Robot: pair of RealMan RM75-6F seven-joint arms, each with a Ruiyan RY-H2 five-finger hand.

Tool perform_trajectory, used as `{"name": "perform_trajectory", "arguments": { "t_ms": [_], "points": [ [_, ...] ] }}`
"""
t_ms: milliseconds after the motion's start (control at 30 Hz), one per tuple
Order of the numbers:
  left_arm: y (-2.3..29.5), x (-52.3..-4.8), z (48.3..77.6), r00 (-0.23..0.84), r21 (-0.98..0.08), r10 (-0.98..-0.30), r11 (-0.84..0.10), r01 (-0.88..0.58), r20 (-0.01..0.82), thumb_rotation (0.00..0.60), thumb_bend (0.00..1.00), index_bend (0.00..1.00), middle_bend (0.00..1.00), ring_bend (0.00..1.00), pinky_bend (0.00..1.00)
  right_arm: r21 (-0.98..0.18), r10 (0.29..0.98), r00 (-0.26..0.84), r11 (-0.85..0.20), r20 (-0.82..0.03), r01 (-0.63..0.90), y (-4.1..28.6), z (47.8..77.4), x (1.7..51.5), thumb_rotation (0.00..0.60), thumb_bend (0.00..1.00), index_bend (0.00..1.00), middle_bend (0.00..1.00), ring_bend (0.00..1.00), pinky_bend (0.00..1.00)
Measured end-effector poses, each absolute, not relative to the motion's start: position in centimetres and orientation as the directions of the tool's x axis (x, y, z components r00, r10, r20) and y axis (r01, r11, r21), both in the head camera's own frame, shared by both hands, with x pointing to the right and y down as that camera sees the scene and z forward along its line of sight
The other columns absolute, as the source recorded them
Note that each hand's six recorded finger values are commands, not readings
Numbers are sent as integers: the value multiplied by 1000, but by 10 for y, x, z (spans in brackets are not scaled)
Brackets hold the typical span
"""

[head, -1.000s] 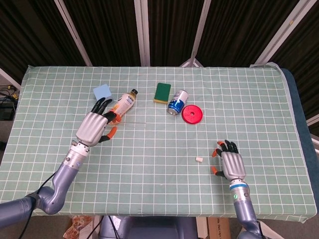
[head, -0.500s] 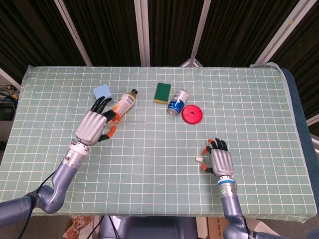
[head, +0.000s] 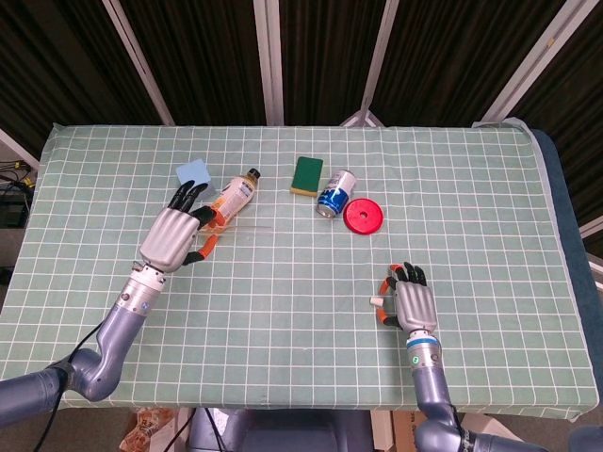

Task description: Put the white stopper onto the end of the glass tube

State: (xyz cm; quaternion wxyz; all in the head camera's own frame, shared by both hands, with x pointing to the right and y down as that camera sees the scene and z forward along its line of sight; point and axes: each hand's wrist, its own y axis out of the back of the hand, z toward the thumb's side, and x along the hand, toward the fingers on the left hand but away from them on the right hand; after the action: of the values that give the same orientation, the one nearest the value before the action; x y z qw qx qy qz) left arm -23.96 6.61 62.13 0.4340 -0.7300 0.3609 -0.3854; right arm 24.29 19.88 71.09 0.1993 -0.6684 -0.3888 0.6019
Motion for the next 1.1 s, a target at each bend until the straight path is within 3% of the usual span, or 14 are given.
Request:
{"name": "perform_trajectory", "arguments": {
  "t_ms": [800, 1100],
  "points": [
    [65, -247, 624, 431, -911, -866, -362, -197, 251, 600, 712, 482, 515, 87, 0, -730, 754, -25, -626, -656, 273, 199, 717, 237, 600, 318, 527, 183, 0, 0],
    [65, -246, 624, 432, -910, -866, -364, -198, 253, 600, 712, 482, 516, 87, 0, -733, 759, -22, -621, -651, 278, 197, 715, 237, 600, 434, 610, 190, 0, 0]
  ]
}}
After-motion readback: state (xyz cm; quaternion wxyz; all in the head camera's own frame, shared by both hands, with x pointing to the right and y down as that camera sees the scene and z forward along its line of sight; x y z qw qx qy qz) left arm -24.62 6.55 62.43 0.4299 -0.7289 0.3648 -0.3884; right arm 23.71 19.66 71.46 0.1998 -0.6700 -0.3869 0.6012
